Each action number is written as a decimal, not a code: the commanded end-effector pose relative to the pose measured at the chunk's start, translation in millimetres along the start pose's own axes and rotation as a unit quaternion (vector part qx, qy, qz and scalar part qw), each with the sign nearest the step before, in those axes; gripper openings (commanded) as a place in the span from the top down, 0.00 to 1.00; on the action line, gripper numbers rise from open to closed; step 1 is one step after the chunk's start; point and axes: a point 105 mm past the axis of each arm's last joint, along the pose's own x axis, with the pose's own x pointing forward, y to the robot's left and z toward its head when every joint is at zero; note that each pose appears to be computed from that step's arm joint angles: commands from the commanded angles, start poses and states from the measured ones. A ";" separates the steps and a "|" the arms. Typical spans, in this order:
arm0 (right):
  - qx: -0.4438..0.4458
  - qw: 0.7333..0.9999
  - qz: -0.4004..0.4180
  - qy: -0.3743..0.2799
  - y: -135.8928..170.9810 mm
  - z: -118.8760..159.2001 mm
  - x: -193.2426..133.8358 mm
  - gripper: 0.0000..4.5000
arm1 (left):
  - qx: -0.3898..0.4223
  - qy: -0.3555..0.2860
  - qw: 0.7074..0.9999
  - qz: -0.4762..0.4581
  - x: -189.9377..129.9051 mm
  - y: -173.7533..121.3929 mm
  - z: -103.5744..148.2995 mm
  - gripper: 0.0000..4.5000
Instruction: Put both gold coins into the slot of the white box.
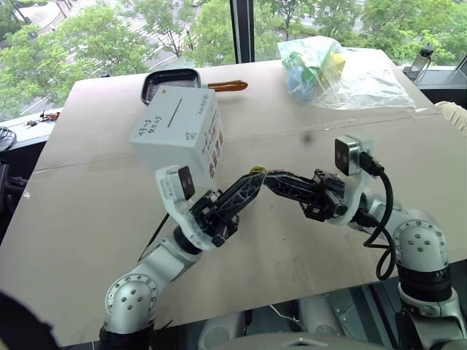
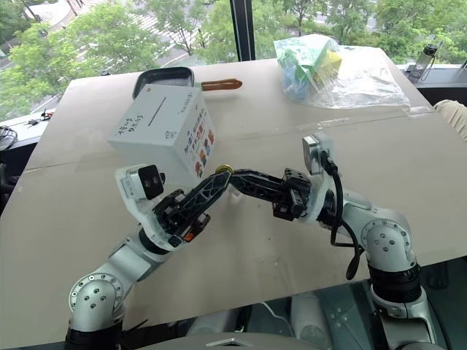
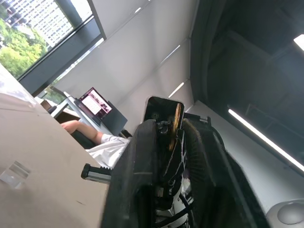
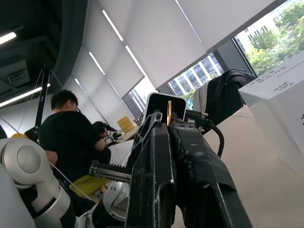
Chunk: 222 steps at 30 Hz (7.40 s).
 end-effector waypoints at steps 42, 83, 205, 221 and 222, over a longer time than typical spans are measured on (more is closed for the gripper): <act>-0.278 0.953 -0.112 0.054 -52.1 43.0 -37.7 0.38 | 0.356 -0.104 0.893 0.256 2.8 24.1 157.9 1.00; -0.327 0.939 -0.100 0.031 -59.0 64.0 -28.5 0.38 | 0.474 0.111 0.644 0.590 -39.2 99.7 161.7 1.00; -0.309 0.945 -0.059 0.088 -74.8 37.1 31.7 0.18 | 0.478 -0.021 0.790 0.383 -13.5 50.6 183.8 1.00; -0.346 0.933 -0.084 0.052 -80.4 60.4 39.3 0.18 | 0.532 0.101 0.663 0.517 -45.3 91.7 184.3 1.00; -0.346 0.933 -0.085 0.052 -80.6 60.9 39.5 0.18 | 0.528 0.102 0.670 0.512 -43.5 92.6 182.0 1.00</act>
